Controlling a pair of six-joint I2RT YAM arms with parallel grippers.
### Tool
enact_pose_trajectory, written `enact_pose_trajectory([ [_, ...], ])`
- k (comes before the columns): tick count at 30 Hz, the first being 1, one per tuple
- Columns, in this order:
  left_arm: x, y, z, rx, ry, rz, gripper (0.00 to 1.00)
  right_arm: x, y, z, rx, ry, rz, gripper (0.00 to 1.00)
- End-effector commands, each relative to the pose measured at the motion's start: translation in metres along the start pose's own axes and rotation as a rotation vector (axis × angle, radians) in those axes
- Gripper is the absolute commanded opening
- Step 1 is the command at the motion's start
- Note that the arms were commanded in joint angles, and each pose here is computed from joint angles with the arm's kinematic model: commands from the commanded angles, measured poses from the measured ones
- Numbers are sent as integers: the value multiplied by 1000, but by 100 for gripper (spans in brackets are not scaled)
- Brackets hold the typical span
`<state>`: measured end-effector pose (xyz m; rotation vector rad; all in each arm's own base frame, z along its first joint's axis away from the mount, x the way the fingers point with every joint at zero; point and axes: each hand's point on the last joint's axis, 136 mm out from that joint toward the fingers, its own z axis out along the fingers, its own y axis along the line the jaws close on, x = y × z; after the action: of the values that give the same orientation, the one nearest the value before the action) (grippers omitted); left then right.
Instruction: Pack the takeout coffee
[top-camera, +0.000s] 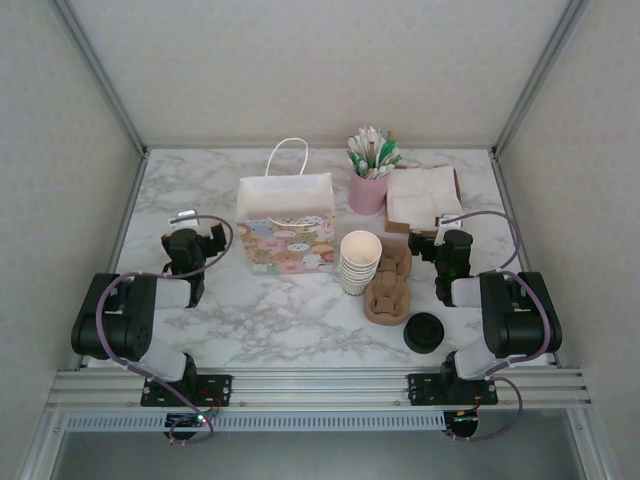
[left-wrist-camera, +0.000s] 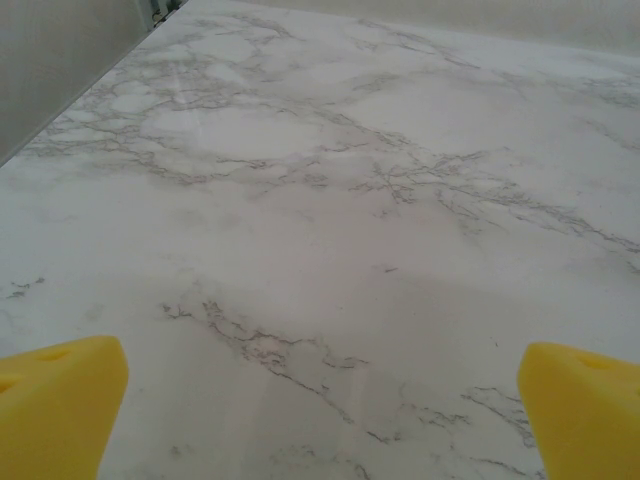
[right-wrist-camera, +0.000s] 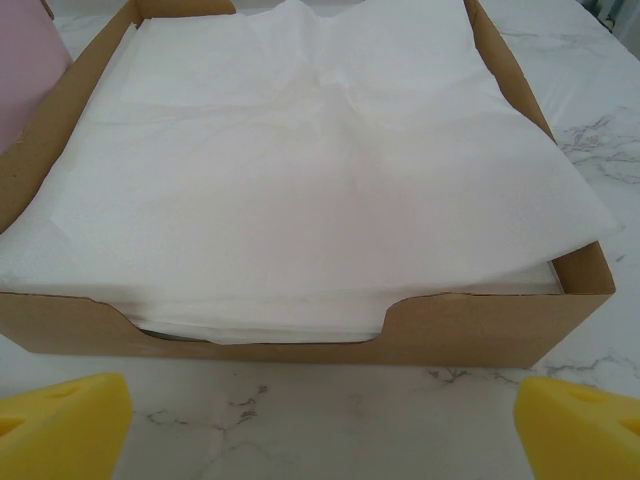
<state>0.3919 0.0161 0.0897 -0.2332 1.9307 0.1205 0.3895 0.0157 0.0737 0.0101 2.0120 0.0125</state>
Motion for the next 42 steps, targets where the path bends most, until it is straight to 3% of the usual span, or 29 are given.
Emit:
enact_pose_trajectory([
  [1,-4,1,1,6,-18,-1,100,-9,1,0,-3,-35,5,99],
  [11,-4,1,1,9,-16,-3,100,-10,0,0,4,-34,4,99],
  [15,-12,1,-3,9,-7,-1,100,-31,4,-6,-17,-20,-7,99],
  [21,-36,15,-36,-37,-53,-69,100,-45,-16,-53,96,46,61,99],
  [24,-55,21,-58,-54,-37,-163,100,-47,-45,-88,265,76,160,99],
  [27,-65,55,-88,-256,48,-343,100,-34,-87,-143,539,104,404,99],
  [29,-54,93,-122,-498,87,-506,100,-23,-90,-172,578,142,534,99],
  [30,-52,102,-133,-552,92,-568,100,-25,-82,-177,523,152,543,99],
  [35,-71,61,-157,-258,167,-681,100,-42,-51,-199,333,200,613,99],
  [40,-90,48,-205,-124,185,-754,100,-63,-12,-219,149,335,690,99],
  [42,-95,41,-218,-75,214,-751,95,-73,5,-225,62,381,701,94],
])
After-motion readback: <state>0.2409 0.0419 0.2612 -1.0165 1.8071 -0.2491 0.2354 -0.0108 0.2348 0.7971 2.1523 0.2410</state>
